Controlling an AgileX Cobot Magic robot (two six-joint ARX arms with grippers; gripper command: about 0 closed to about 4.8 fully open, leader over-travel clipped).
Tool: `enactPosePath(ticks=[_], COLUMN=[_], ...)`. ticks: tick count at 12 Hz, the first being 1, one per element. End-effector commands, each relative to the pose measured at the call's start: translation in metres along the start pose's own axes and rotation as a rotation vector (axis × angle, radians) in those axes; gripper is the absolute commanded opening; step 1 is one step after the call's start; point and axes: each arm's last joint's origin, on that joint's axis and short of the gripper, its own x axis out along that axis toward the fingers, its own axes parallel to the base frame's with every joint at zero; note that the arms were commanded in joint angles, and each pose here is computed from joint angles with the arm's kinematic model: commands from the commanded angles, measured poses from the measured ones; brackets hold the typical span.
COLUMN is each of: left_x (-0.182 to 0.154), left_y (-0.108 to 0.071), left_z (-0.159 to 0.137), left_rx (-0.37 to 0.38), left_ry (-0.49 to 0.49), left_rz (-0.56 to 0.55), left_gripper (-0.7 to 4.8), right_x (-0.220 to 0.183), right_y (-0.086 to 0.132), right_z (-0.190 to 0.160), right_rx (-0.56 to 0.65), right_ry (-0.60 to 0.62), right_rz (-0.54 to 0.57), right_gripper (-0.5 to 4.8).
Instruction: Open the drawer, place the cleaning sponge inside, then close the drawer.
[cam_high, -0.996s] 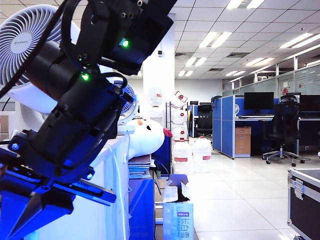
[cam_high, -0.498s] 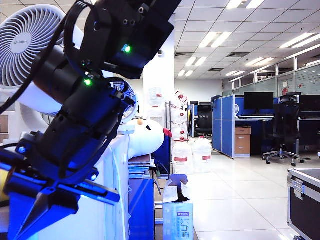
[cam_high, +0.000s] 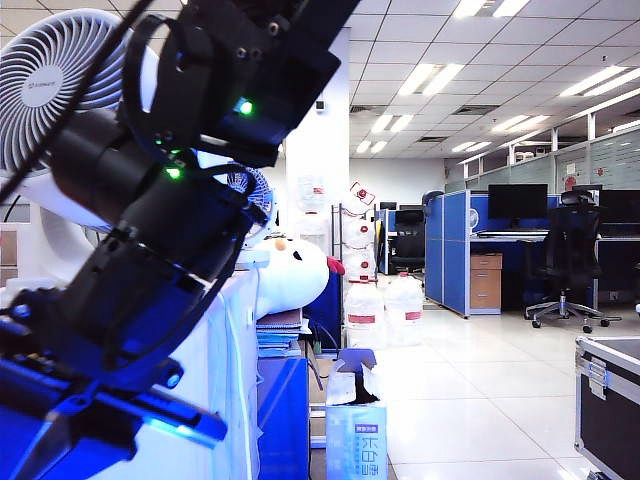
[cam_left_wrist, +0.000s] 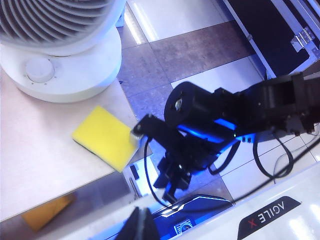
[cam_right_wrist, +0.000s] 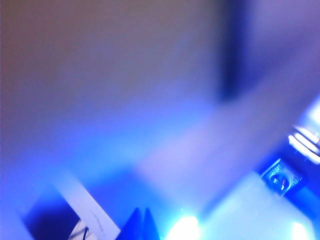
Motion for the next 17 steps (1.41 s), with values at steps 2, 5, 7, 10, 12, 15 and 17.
enactPosePath(ticks=[2, 5, 7, 10, 12, 15, 17], left_x=[-0.001, -0.001, -0.001, -0.001, -0.001, -0.001, -0.001], left_y=[0.0, 0.0, 0.0, 0.0, 0.0, 0.0, 0.0], left_z=[0.0, 0.0, 0.0, 0.0, 0.0, 0.0, 0.0], left_rx=[0.001, 0.001, 0.001, 0.001, 0.001, 0.001, 0.002], left_ry=[0.0, 0.0, 0.0, 0.0, 0.0, 0.0, 0.0], left_rz=[-0.001, 0.0, 0.0, 0.0, -0.001, 0.0, 0.0], left_gripper=[-0.05, -0.05, -0.05, -0.05, -0.05, -0.05, -0.05], right_x=[0.001, -0.017, -0.045, -0.096, -0.107, -0.101, -0.09], right_y=[0.006, 0.013, 0.02, 0.031, 0.03, 0.034, 0.029], right_z=[-0.005, -0.001, 0.005, 0.023, 0.035, 0.058, 0.067], right_rx=[-0.006, -0.067, -0.081, -0.189, -0.19, -0.186, -0.152], right_ry=[0.065, -0.009, -0.097, -0.302, -0.33, -0.344, -0.351], right_rz=[0.059, 0.033, 0.005, 0.067, 0.11, 0.103, 0.016], right_gripper=[-0.05, -0.05, -0.05, 3.5, 3.77, 3.78, 4.15])
